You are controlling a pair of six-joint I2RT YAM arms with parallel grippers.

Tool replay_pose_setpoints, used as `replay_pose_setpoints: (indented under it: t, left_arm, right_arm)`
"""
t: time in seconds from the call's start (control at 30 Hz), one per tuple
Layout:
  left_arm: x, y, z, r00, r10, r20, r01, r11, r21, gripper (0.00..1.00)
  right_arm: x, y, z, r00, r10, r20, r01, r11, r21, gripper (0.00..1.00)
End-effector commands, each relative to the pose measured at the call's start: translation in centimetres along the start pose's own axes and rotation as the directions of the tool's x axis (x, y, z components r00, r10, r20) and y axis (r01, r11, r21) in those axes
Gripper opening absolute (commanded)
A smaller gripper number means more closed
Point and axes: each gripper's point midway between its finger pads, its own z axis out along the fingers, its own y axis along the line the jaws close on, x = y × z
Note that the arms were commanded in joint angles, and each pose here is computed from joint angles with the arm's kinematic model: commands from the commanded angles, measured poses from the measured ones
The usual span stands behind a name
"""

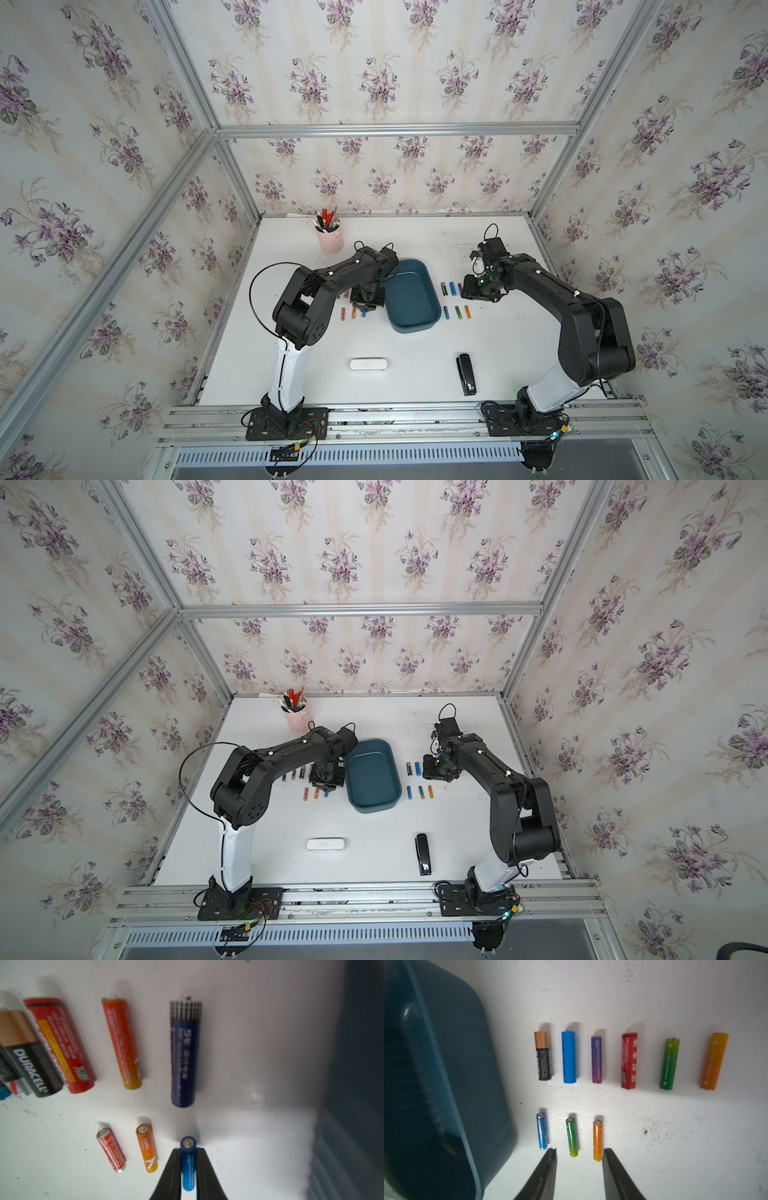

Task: Take the batteries out of the storage box
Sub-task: Place the battery at the center of the board.

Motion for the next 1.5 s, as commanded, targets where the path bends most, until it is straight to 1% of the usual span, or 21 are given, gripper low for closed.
replay_pose_setpoints:
  t: [0.0,0.13,0.43,0.7,0.8,0.9,1.0,1.03,1.07,1.1,1.13,1.2,1.23,1.3,1.37,1.4,1.43,1.47]
  left_arm:
    - [-0.1,0.2,0.3,1.0,-0.009,0.006,0.009,1.0,-0.008,0.18]
    - [-0.1,0.1,0.6,1.0,-0.012,0.005,0.012,1.0,-0.005,0.18]
    - [-0.1,0.1,0.8,1.0,-0.012,0.001,0.012,1.0,-0.003,0.26]
    - [-0.5,0.3,-1.3,0.999,-0.016,0.047,0.016,1.0,0.016,0.33]
    - [-0.7,0.5,-2.5,0.997,-0.022,0.071,0.02,0.999,0.025,0.38]
    - [-1.0,0.5,-3.8,0.995,-0.027,0.099,0.022,0.999,0.047,0.48]
    - [-1.2,0.7,-5.4,0.991,-0.035,0.13,0.025,0.997,0.076,0.66]
    - [-1.4,0.9,-6.0,0.988,-0.041,0.149,0.027,0.995,0.094,0.71]
    - [-1.6,1.3,-6.9,0.983,-0.045,0.179,0.027,0.994,0.102,0.82]
    - [-1.8,1.9,-7.6,0.977,-0.046,0.207,0.027,0.995,0.094,0.94]
    - [-2.2,2.9,-8.7,0.968,-0.048,0.246,0.028,0.996,0.085,1.0]
    - [-2.9,5.6,-10.7,0.938,-0.061,0.341,0.053,0.998,0.034,1.0]
    - [-3.3,7.3,-11.6,0.915,-0.071,0.398,0.071,0.997,0.016,1.0]
    - [-3.8,11.0,-13.0,0.85,-0.123,0.512,0.139,0.99,0.007,1.0]
    - [-3.4,15.8,-13.3,0.761,-0.208,0.614,0.236,0.971,0.036,1.0]
    - [-2.9,17.6,-13.9,0.702,-0.234,0.672,0.258,0.964,0.067,1.0]
    - [-2.3,19.6,-13.6,0.643,-0.243,0.727,0.281,0.957,0.072,1.0]
    - [-1.7,21.3,-13.5,0.568,-0.248,0.785,0.305,0.949,0.079,1.0]
  right_arm:
    - [-0.1,-0.1,-0.2,1.0,-0.011,0.0,0.011,1.0,0.011,0.42]
    - [-0.1,-0.1,-0.2,1.0,-0.009,-0.004,0.009,1.0,0.013,0.42]
    - [-0.2,-0.1,-0.3,1.0,-0.008,-0.004,0.008,1.0,0.015,0.42]
    - [-0.3,0.0,-0.4,1.0,-0.01,-0.003,0.01,1.0,0.013,0.42]
    - [-0.3,0.0,-0.6,1.0,-0.009,0.001,0.009,1.0,0.016,0.42]
    - [-0.4,0.0,-0.8,1.0,-0.009,0.006,0.008,1.0,0.018,0.42]
    - [-0.5,-0.1,-1.2,1.0,-0.007,0.017,0.007,1.0,0.025,0.44]
    - [-0.7,-0.1,-1.4,1.0,-0.004,0.025,0.003,1.0,0.028,0.47]
    - [-0.8,-0.1,-1.6,1.0,-0.003,0.03,0.002,1.0,0.03,0.51]
    - [-1.0,-0.1,-1.9,0.999,-0.001,0.041,0.0,0.999,0.033,0.54]
    - [-1.3,-0.1,-2.2,0.999,0.002,0.054,-0.004,0.999,0.036,0.57]
    - [-1.9,0.0,-3.0,0.996,0.011,0.086,-0.015,0.999,0.043,0.67]
    - [-2.3,0.0,-3.6,0.994,0.016,0.109,-0.021,0.999,0.047,0.73]
    - [-3.2,-0.3,-4.6,0.985,0.027,0.17,-0.039,0.997,0.067,0.85]
    - [-4.0,-1.2,-5.8,0.963,0.035,0.266,-0.067,0.991,0.112,0.98]
    - [-4.5,-1.8,-6.4,0.943,0.036,0.33,-0.085,0.987,0.137,1.0]
    - [-4.9,-2.7,-7.1,0.913,0.038,0.405,-0.116,0.979,0.169,1.0]
    - [-5.1,-3.8,-8.0,0.872,0.046,0.488,-0.158,0.969,0.191,1.0]
